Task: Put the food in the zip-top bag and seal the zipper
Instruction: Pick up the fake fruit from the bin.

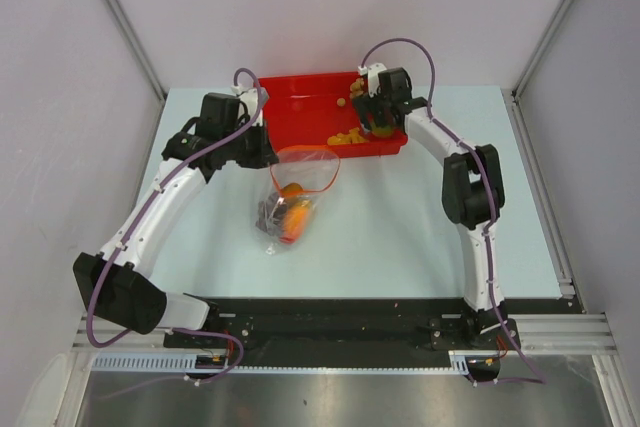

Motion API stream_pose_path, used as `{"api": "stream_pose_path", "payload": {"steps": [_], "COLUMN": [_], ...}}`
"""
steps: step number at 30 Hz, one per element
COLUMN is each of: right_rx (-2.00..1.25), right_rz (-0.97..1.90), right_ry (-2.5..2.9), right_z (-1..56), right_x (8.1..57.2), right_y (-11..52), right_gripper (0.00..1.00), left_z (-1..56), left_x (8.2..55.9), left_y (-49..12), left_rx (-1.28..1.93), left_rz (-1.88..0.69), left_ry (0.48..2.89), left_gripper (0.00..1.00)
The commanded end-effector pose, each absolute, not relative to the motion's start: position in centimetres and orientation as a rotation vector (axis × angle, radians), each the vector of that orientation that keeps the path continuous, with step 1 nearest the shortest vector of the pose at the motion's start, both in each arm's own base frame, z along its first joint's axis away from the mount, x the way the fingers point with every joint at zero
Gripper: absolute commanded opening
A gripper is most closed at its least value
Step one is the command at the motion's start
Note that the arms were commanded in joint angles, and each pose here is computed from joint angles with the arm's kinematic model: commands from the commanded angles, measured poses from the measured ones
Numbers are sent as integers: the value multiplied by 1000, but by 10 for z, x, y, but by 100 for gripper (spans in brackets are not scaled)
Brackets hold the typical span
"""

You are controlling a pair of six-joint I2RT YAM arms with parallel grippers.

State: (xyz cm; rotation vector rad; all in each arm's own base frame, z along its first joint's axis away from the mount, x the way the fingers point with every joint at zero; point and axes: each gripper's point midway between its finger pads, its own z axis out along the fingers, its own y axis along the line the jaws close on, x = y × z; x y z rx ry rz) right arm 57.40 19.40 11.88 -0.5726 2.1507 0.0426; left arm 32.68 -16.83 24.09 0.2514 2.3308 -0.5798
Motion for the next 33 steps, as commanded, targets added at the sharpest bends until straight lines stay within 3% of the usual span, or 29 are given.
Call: {"api": "stream_pose_path", "payload": {"steps": [1,11,14,18,27,33], "right_rx": [-520,-502,-496,-479,-439,-588], "right_rz": [55,179,188,190,395,648], "right_ry": [2172,2253,2238,2212,2044,2007], "right_z": [104,73,76,90,229,278], "right_x": [593,594,596,599,561,469], "right_y": [186,195,197,196,195,220], "right_gripper": [98,93,87,69,54,49], "left_z": [260,260,260,259,261,263], "left_x": [330,330,332,332,332,333], "left_y": [-173,-172,-171,-172,-170,-169], "left_rx": [255,259,254,254,210,190], "left_rz": [-614,-604,-601,-603,-600,-607], "left_ry": [2253,2247,2248,2248,2256,2261], "left_gripper": [0,0,0,0,0,0]}}
